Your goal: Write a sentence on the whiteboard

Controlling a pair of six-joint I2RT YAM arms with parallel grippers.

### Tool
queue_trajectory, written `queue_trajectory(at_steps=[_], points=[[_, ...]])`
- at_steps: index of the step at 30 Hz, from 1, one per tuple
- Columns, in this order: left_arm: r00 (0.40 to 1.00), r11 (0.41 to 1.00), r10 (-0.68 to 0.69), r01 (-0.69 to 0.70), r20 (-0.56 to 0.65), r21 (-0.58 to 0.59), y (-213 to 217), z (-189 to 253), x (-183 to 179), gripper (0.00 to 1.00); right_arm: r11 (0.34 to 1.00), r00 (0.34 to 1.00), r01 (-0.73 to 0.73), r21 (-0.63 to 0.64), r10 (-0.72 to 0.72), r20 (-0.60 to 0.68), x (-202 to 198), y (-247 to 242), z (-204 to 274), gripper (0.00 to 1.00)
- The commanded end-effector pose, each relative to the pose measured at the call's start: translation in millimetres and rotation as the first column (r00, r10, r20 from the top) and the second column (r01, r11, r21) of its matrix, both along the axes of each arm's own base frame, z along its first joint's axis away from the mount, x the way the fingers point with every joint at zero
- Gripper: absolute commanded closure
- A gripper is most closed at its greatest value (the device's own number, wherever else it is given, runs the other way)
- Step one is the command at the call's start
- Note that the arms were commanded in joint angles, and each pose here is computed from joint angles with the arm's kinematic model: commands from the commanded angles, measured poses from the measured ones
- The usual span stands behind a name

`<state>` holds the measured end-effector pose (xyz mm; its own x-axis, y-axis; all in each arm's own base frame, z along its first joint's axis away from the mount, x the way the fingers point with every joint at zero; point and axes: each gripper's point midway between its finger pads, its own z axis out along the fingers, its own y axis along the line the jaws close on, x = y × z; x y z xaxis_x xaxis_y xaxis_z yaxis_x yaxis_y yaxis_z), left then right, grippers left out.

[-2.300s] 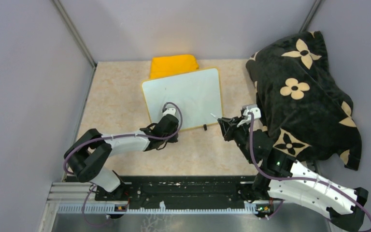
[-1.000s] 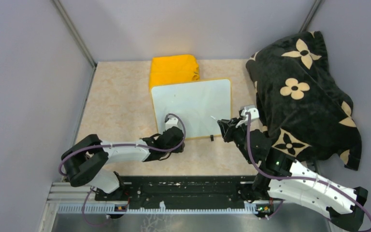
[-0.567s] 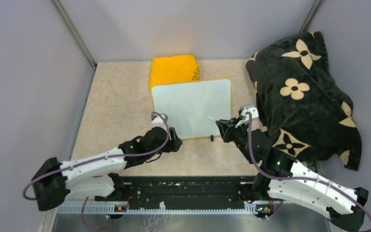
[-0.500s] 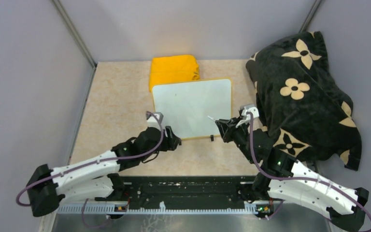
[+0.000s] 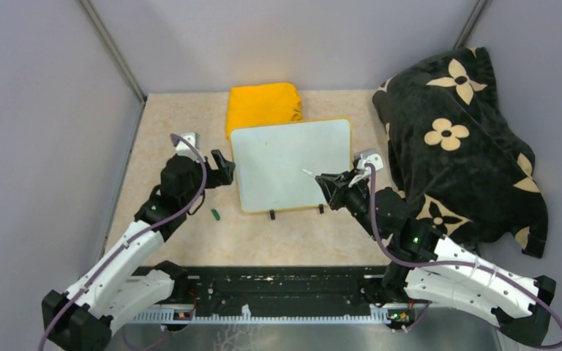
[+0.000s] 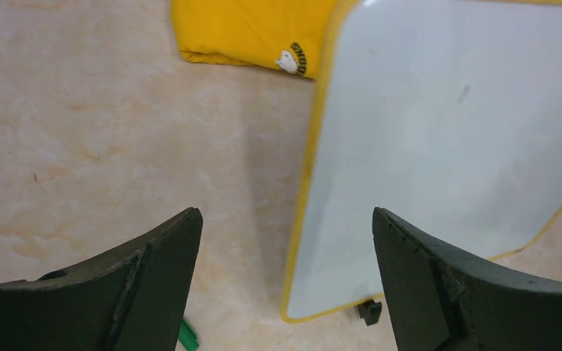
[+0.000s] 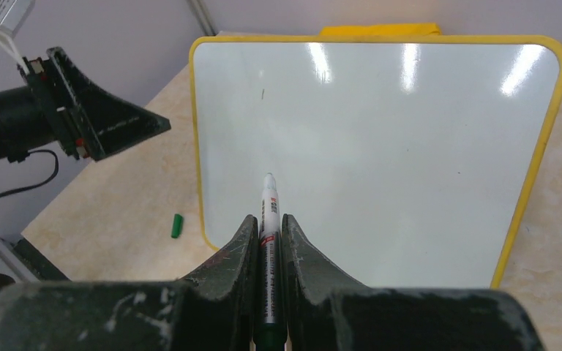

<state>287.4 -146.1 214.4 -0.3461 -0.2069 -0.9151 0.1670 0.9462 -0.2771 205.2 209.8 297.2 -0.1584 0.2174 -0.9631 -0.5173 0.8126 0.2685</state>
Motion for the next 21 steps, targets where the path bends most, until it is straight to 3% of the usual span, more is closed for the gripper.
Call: queue_trajectory(at_steps=[1, 9, 18, 21], points=[[0.985, 0.977, -0.169, 0.164, -0.022, -0.137, -8.4, 19.1, 13.1, 0.08, 0.997, 0.998, -0.026, 0.070, 0.022, 0.056, -2.1, 4.7, 34.8, 1.00], [0.997, 0.939, -0.080, 0.082, 0.021, -0.334, 24.6, 41.4, 44.2, 0.05, 0.997, 0.998, -0.042, 0.065, 0.039, 0.054, -3.5, 7.9, 31.6, 1.00], [0.978, 0.946, 0.084, -0.018, 0.191, -0.324, 51.8, 59.5, 60.3, 0.01, 0.994, 0.994, -0.082, 0.068, 0.077, 0.074, -5.7, 15.9, 33.0, 1.00], [0.981, 0.953, 0.093, -0.038, 0.170, -0.300, 54.4, 47.7, 65.2, 0.01, 0.992, 0.992, -0.102, 0.073, 0.096, 0.078, -7.5, 19.7, 33.0, 1.00]])
